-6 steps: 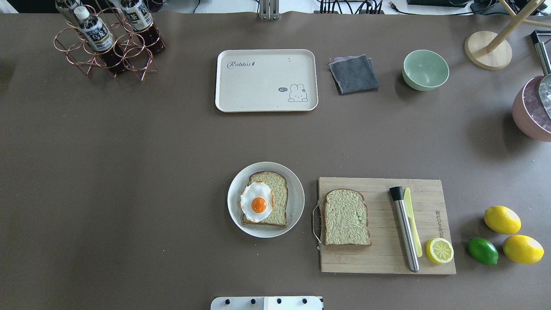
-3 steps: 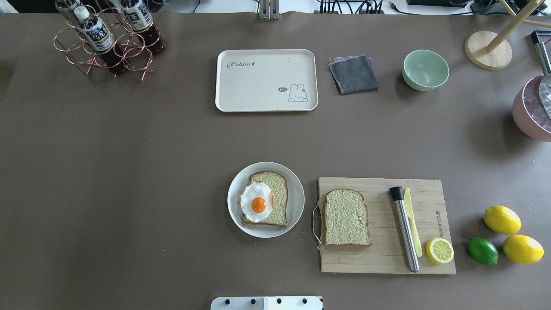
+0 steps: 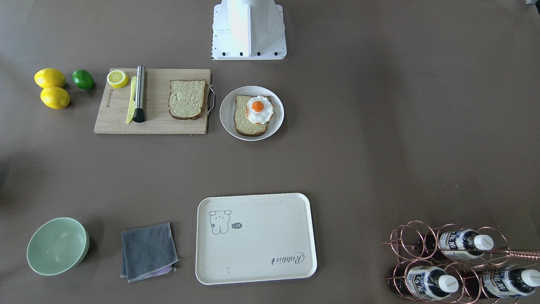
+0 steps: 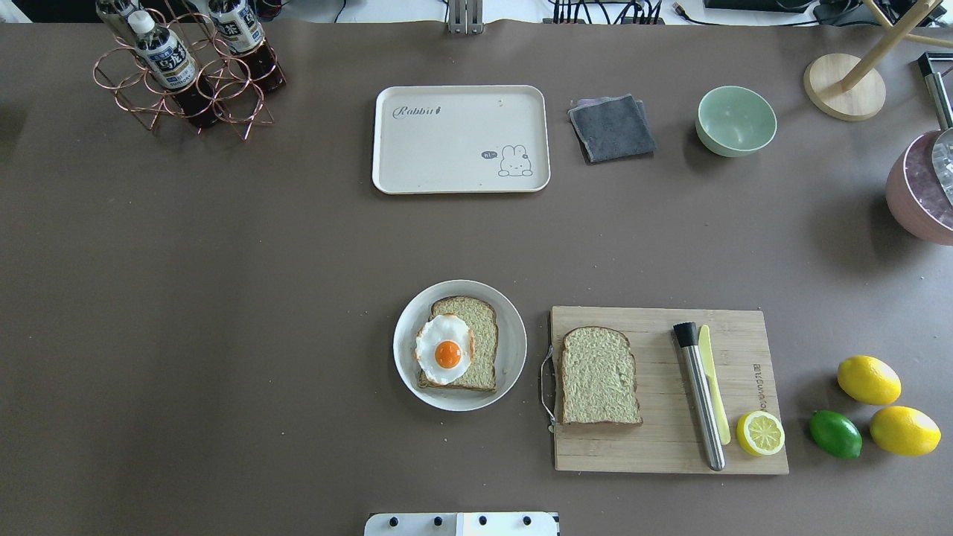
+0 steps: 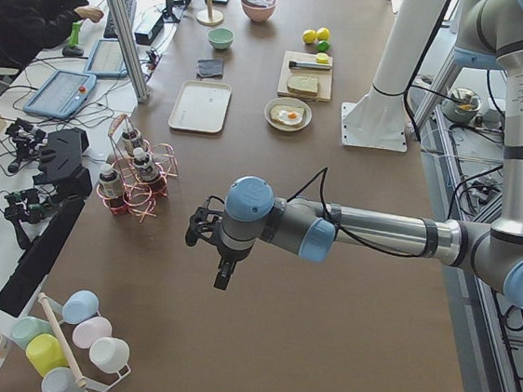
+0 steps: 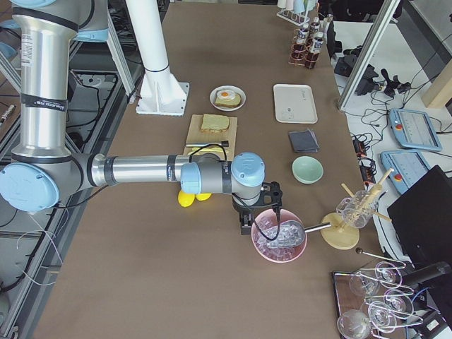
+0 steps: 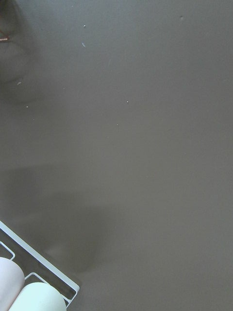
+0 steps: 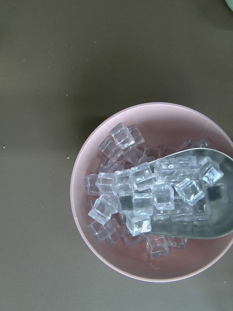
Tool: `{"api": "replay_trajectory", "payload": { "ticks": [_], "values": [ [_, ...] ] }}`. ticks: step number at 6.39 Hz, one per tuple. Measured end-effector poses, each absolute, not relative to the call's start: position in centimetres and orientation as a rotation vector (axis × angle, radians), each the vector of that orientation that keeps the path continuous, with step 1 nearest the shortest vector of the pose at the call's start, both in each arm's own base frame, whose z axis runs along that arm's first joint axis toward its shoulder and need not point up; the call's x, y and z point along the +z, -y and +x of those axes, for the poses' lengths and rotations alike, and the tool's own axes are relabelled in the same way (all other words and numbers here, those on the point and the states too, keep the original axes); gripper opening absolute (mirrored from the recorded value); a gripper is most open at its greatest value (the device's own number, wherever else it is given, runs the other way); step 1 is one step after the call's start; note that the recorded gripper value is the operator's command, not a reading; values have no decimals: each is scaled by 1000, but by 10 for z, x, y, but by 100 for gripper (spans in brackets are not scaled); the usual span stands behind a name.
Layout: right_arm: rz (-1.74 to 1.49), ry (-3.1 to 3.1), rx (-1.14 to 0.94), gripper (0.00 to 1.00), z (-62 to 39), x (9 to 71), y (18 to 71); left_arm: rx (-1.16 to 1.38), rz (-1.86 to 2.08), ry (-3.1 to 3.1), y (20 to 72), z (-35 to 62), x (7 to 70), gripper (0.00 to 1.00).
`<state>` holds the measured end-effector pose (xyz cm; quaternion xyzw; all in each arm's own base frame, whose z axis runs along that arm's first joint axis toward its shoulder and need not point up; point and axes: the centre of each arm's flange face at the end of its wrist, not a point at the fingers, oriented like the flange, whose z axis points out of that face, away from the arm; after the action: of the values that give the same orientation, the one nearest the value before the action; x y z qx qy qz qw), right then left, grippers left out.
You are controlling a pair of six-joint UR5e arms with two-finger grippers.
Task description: Make sandwich and place on tray
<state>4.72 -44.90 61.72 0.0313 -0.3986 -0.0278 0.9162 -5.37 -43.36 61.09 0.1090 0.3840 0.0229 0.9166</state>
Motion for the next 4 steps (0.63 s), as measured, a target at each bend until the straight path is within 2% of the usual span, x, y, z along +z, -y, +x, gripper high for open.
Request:
{"api": "replay_trajectory", "payload": {
  "ticks": [4],
  "values": [
    [67,820,-58,100,47,616,451,47,223,-790,434,-54,612,98]
  ]
}}
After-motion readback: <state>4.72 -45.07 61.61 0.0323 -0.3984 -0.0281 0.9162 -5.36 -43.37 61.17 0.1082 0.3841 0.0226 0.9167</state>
